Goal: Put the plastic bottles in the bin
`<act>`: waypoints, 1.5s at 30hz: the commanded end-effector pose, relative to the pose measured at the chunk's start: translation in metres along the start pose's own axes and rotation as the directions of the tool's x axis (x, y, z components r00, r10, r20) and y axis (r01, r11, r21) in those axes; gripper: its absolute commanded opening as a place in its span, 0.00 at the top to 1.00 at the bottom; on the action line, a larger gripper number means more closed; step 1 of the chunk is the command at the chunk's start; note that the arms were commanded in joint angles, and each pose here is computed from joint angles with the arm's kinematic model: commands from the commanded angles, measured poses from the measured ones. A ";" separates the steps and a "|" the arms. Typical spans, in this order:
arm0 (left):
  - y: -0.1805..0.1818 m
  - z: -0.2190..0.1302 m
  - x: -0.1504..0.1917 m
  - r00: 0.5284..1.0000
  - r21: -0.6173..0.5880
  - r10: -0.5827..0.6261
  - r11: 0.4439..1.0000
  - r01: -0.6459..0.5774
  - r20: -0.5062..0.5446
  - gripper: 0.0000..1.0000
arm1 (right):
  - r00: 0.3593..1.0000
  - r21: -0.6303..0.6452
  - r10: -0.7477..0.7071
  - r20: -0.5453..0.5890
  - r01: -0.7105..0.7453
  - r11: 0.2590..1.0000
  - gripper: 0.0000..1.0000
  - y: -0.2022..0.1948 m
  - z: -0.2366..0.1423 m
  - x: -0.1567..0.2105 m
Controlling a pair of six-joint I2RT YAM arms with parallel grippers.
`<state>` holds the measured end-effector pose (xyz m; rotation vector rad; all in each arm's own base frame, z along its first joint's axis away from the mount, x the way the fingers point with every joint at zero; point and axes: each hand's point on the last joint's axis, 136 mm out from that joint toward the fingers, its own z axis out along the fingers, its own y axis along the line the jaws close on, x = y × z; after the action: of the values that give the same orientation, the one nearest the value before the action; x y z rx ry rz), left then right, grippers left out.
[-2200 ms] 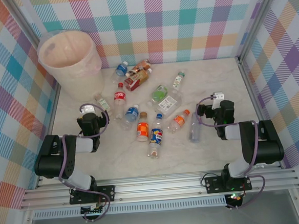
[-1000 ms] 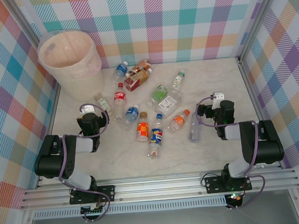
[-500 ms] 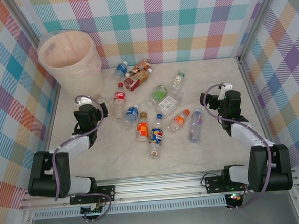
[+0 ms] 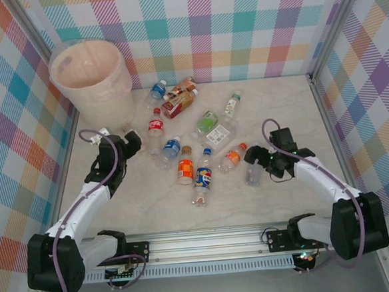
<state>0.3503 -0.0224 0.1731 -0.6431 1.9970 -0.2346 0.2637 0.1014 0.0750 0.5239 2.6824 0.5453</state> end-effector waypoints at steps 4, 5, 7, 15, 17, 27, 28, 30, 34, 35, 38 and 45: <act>-0.019 -0.008 0.007 0.987 0.073 -0.132 0.988 0.139 -0.088 0.00 | 0.997 0.170 -0.007 -0.081 0.020 0.985 0.07 -0.014 0.006 0.027; -0.024 -0.008 0.007 0.986 0.089 -0.131 0.986 0.140 -0.103 0.00 | 0.997 0.188 -0.022 -0.078 0.037 0.981 0.08 -0.014 0.008 0.027; -0.033 -0.008 0.007 0.984 0.119 -0.126 0.983 0.142 -0.128 0.00 | 0.997 0.228 -0.033 -0.069 0.048 0.972 0.12 -0.018 0.010 0.027; -0.062 0.001 0.016 0.966 0.212 -0.119 0.963 0.169 -0.228 0.00 | 0.990 0.200 -0.115 -0.076 0.129 0.971 0.24 -0.013 0.028 0.030; -0.067 0.003 0.018 0.962 0.229 -0.114 0.958 0.172 -0.248 0.00 | 0.989 0.210 -0.125 -0.084 0.140 0.968 0.25 -0.014 0.032 0.031; -0.093 0.002 0.022 0.946 0.308 -0.075 0.935 0.177 -0.317 0.00 | 0.990 0.284 -0.124 -0.059 0.136 0.949 0.39 -0.028 0.038 0.033; -0.097 0.001 0.024 0.941 0.318 -0.068 0.931 0.179 -0.330 0.00 | 0.990 0.276 -0.136 -0.036 0.141 0.951 0.41 -0.026 0.035 0.030; -0.107 0.000 0.028 0.931 0.349 -0.058 0.917 0.192 -0.360 0.00 | 0.988 0.248 -0.157 0.011 0.149 0.957 0.45 -0.020 0.028 0.023; -0.134 -0.003 0.039 0.893 0.417 -0.037 0.875 0.246 -0.448 0.00 | 0.961 0.077 -0.253 0.109 0.245 0.966 0.49 0.018 0.011 0.009; -0.141 -0.004 0.043 0.881 0.431 -0.034 0.863 0.265 -0.473 0.00 | 0.950 0.030 -0.281 0.136 0.280 0.960 0.50 0.030 0.003 0.007; -0.168 -0.011 0.050 0.852 0.499 -0.004 0.809 0.311 -0.523 0.00 | 0.916 -0.056 -0.342 0.210 0.360 0.931 0.53 0.056 -0.018 -0.003; -0.231 -0.026 0.069 0.825 0.638 0.108 0.692 0.337 -0.554 0.00 | 0.838 -0.377 -0.415 0.353 0.534 0.757 0.54 0.138 -0.056 -0.002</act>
<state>0.3798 -0.2236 0.1961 -0.3130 2.2423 -1.2105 0.2751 0.1648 0.1333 -0.0199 2.3921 0.6539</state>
